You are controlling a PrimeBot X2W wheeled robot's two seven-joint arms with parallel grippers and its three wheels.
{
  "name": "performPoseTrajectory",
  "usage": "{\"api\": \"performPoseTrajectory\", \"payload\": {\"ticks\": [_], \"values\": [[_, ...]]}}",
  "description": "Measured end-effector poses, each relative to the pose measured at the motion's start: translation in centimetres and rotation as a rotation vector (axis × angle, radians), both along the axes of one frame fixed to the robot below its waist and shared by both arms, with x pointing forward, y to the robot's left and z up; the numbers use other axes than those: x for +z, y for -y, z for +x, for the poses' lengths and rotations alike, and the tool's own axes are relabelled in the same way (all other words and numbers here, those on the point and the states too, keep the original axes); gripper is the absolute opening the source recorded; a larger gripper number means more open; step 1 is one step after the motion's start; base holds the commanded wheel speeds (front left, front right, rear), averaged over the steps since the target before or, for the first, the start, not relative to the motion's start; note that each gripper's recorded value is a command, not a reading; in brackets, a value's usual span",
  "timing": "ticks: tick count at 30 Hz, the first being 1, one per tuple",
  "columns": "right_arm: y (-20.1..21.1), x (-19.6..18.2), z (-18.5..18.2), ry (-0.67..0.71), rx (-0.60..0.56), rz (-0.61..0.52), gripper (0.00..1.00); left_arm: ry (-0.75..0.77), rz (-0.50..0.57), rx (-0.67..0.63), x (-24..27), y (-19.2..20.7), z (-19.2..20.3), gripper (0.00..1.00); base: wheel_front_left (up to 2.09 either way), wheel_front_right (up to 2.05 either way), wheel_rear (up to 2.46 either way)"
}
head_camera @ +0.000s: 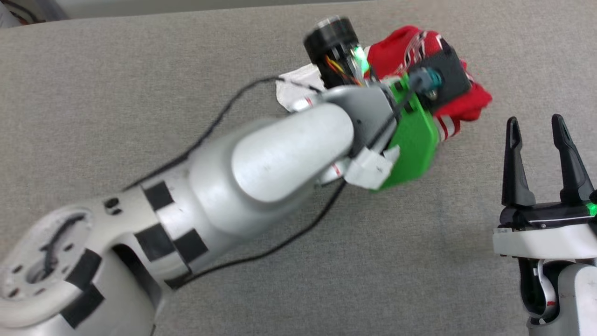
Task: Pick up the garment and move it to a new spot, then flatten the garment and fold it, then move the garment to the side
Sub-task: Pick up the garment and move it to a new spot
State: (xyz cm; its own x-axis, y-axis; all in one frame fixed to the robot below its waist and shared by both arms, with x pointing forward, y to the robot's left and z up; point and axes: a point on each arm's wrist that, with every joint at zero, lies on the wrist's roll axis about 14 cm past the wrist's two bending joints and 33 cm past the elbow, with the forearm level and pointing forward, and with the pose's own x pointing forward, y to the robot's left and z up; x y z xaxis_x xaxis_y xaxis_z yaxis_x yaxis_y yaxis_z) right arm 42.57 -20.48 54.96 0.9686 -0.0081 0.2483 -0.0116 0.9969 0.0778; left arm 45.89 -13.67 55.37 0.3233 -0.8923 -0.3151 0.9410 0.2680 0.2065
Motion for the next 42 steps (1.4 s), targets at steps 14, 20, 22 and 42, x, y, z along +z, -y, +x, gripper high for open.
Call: {"api": "performPoseTrajectory", "payload": {"ticks": [14, 20, 22, 42], "values": [[3.0, -1.7, 0.8, -0.043, -0.086, -0.022, 1.00, -0.351, 0.157, -0.093, -14.3, 1.6, -10.2, 0.00, 0.00, 0.00, 0.00], [2.5, -1.8, 1.3, -0.040, -0.071, -0.019, 1.00, -0.399, 0.164, -0.108, -15.4, 1.4, -12.4, 0.16, 0.00, 0.00, 0.00], [2.4, -1.6, 1.3, -0.035, -0.068, -0.017, 1.00, -0.380, 0.117, -0.104, -14.6, 1.6, -12.1, 1.00, 0.00, 0.00, 0.00], [-1.3, 0.9, -1.0, 0.018, 0.034, 0.004, 1.00, 0.082, -0.481, 0.477, 1.3, -8.0, 1.3, 1.00, 0.00, 0.00, 0.00]]}}
